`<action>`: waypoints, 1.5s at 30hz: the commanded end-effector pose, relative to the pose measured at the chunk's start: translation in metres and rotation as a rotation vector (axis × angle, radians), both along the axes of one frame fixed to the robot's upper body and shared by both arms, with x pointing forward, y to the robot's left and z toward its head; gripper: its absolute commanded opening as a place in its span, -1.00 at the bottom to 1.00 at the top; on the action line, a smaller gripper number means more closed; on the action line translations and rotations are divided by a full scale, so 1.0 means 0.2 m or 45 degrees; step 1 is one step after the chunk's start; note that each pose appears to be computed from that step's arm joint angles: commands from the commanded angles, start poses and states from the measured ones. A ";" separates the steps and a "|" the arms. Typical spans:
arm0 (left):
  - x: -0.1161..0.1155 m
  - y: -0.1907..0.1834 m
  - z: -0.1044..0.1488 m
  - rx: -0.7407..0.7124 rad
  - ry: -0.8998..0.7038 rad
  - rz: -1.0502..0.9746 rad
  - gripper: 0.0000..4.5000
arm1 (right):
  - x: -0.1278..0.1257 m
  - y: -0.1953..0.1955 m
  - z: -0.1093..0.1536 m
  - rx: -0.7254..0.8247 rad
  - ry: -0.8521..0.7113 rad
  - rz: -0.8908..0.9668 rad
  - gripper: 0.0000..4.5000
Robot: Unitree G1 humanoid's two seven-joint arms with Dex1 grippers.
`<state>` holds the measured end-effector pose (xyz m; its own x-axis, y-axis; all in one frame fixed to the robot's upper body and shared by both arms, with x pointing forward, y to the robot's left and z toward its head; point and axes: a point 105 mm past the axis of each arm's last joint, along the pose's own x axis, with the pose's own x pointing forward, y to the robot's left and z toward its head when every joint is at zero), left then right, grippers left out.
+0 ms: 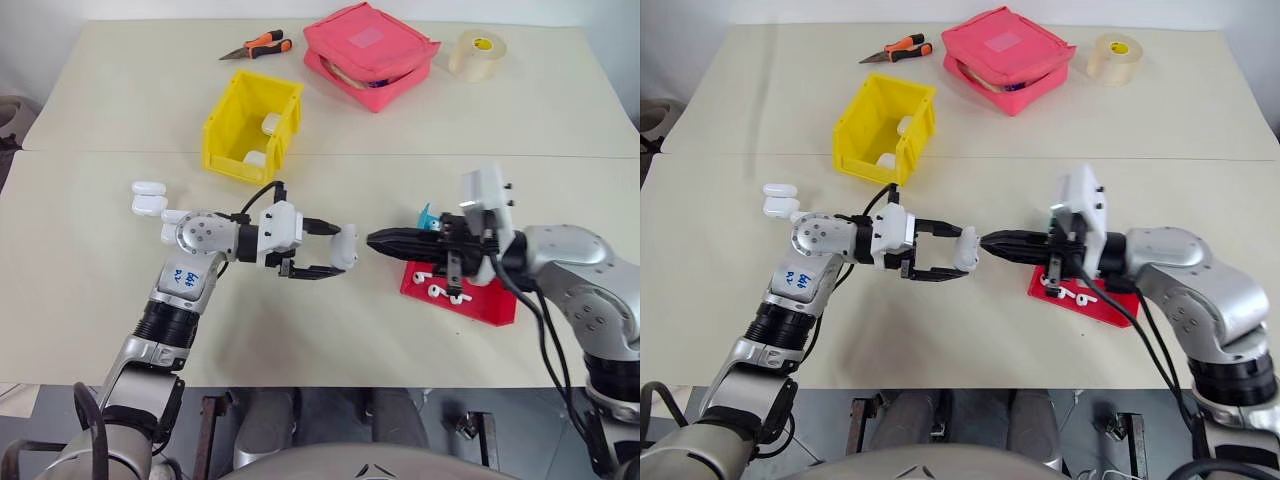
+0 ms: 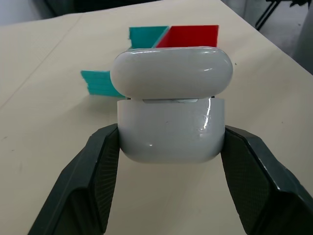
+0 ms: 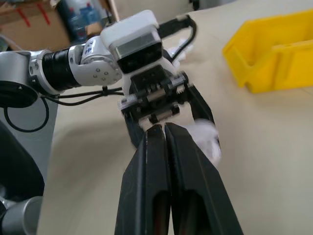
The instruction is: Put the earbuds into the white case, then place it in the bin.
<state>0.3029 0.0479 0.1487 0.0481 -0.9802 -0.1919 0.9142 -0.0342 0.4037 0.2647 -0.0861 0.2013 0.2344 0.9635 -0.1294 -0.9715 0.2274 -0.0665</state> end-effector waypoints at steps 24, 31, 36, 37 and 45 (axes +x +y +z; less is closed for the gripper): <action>-0.09 0.17 0.13 -0.408 0.068 0.201 0.23 | -0.05 -0.34 0.01 0.139 -0.222 -0.270 -0.26; 0.03 0.50 0.10 -0.603 0.122 0.808 0.23 | -0.04 -0.39 0.06 0.096 -0.440 -0.349 0.78; 0.14 0.63 0.16 -0.730 0.149 1.051 0.23 | -0.03 -0.40 0.06 0.107 -0.464 -0.379 0.99; 0.17 0.64 0.16 -0.736 0.186 1.074 0.23 | -0.03 -0.39 0.05 0.101 -0.457 -0.374 0.99; 0.57 0.67 0.33 -0.671 0.232 1.300 0.23 | -0.01 -0.36 0.00 0.085 -0.416 -0.364 0.99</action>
